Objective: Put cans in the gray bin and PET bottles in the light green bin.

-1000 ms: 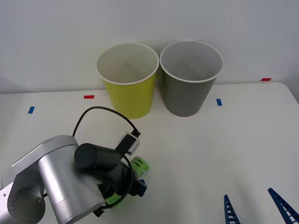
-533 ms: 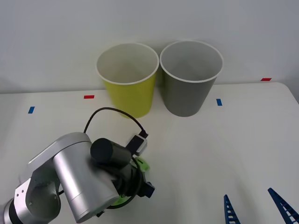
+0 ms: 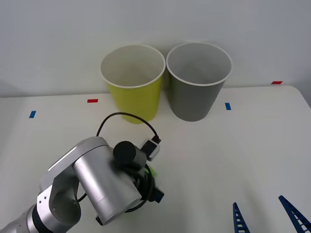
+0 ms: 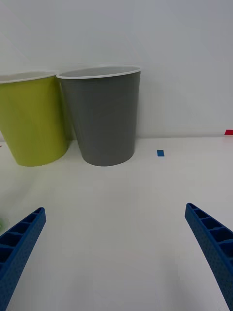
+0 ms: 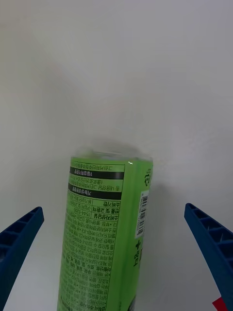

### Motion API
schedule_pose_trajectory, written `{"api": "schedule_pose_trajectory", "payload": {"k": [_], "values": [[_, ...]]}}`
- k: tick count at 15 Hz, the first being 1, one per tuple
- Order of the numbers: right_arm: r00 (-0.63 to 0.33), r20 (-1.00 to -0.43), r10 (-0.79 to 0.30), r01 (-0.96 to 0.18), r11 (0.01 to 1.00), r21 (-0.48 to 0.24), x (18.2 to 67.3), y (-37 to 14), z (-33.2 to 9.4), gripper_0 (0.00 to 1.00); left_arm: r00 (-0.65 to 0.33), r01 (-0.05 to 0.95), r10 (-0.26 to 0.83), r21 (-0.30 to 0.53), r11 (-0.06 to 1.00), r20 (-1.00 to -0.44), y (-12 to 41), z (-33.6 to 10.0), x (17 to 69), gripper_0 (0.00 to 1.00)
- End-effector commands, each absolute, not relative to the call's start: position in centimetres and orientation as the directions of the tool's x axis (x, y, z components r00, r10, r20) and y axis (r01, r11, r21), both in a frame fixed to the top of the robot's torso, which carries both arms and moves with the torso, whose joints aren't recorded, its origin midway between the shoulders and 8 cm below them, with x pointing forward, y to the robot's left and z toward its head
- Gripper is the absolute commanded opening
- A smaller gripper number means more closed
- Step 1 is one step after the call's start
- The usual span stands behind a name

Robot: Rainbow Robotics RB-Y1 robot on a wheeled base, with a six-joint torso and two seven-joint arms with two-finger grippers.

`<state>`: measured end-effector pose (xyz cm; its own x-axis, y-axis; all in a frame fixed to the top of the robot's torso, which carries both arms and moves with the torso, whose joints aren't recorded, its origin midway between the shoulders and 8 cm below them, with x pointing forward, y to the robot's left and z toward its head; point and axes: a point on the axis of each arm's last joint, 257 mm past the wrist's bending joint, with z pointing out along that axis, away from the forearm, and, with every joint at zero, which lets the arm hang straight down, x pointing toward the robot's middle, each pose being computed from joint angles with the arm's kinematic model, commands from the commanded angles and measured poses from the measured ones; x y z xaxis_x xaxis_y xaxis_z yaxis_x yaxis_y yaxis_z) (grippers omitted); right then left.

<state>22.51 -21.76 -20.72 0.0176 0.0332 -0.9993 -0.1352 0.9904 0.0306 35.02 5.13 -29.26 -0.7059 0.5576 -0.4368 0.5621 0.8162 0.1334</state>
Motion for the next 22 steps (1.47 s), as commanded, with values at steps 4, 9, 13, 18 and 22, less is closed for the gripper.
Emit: {"api": "schedule_pose_trajectory", "payload": {"k": [4,9,13,18,22], "values": [[0.018,-0.999,0.033,-0.135,0.99,0.031,22.5,-21.8,-20.7,1.0,-0.723,0.559,0.567,0.149,0.816,-0.395,4.9,-30.6,35.4,1.0],[0.018,-0.999,0.033,-0.135,0.99,0.031,22.5,-21.8,-20.7,1.0,-0.724,0.571,0.602,0.197,0.797,-0.338,6.0,-31.9,35.6,1.0],[0.018,-0.999,0.033,-0.135,0.99,0.031,22.5,-21.8,-20.7,1.0,-0.728,0.568,0.608,0.218,0.794,-0.315,6.7,-32.1,35.9,1.0],[0.018,-0.999,0.033,-0.135,0.99,0.031,22.5,-21.8,-20.7,1.0,-0.743,0.567,0.603,0.206,0.798,-0.29,6.6,-32.8,35.6,1.0],[0.018,-0.999,0.033,-0.135,0.99,0.031,22.5,-21.8,-20.7,1.0,-0.752,0.568,0.596,0.183,0.802,-0.282,6.4,-32.9,35.8,1.0]]}}
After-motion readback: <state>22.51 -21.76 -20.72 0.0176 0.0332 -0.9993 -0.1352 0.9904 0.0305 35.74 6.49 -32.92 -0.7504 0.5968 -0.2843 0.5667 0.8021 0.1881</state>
